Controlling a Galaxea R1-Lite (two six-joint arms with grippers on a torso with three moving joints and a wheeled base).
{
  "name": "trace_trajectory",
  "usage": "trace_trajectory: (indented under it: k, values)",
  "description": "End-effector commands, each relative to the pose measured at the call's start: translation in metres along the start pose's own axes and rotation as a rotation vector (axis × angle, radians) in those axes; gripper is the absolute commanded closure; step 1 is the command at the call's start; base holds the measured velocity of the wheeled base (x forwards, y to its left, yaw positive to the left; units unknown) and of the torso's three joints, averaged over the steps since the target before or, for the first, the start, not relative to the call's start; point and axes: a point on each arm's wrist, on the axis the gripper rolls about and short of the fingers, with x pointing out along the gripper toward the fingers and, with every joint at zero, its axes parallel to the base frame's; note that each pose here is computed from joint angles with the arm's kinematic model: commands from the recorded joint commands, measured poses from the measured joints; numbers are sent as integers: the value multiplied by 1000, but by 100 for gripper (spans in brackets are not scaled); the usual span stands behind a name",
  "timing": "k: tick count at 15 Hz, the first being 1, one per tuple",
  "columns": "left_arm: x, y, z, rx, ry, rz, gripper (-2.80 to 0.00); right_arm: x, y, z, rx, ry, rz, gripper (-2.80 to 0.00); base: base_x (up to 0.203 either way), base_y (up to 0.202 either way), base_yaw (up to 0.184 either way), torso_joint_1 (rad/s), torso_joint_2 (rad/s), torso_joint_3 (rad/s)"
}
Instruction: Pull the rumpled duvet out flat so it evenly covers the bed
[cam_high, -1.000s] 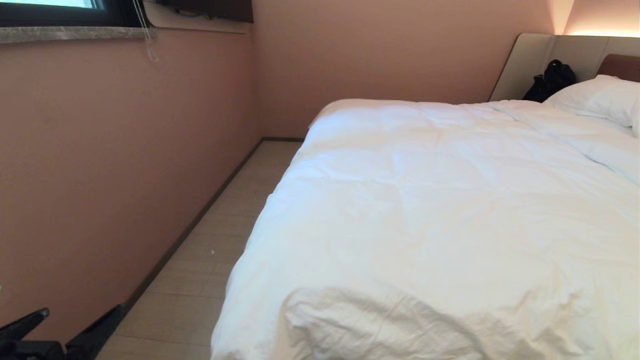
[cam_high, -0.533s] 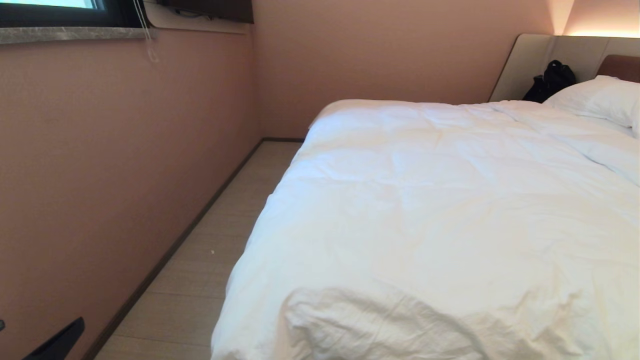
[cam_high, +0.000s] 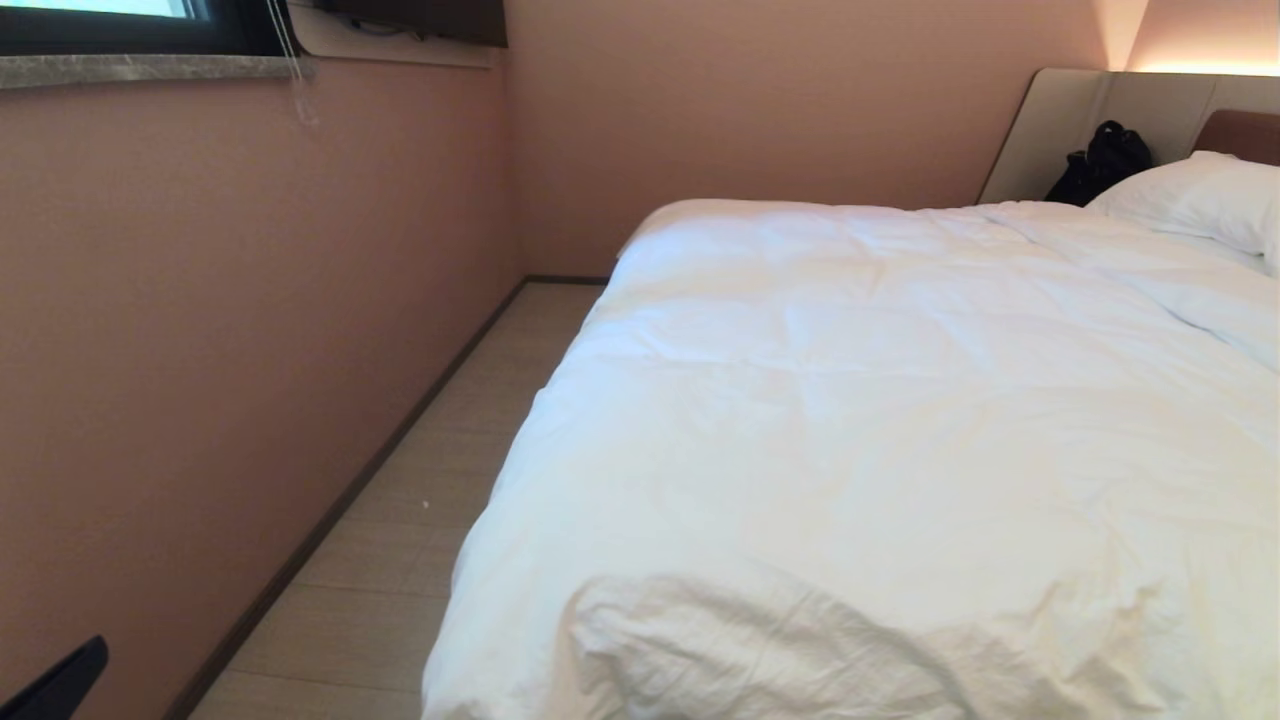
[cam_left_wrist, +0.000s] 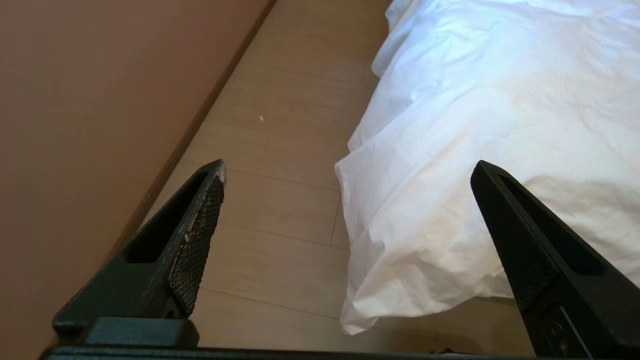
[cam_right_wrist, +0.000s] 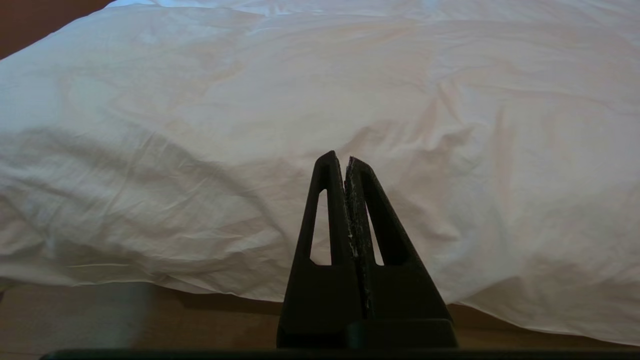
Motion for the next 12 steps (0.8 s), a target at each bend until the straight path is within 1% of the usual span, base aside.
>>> trace_trajectory:
  k: [1,4,7,10,12]
  values:
    - [-5,1,3,-5,-31,3,-280,0,0,0,1,1,0,0,0,0,0,0,0,0]
    - [-10,2,3,-7,-62,10,-280,0,0,0,0,1,1,0,0,0,0,0,0,0]
    - [-15,5,1,-4,-89,46,-280,0,0,0,0,0,1,0,0,0,0,0,0,0]
    - [-26,7,-2,19,-143,49,-280,0,0,0,1,0,0,0,0,0,0,0,0,0]
    - [-33,10,-7,31,-159,53,-280,0,0,0,0,0,1,0,0,0,0,0,0,0]
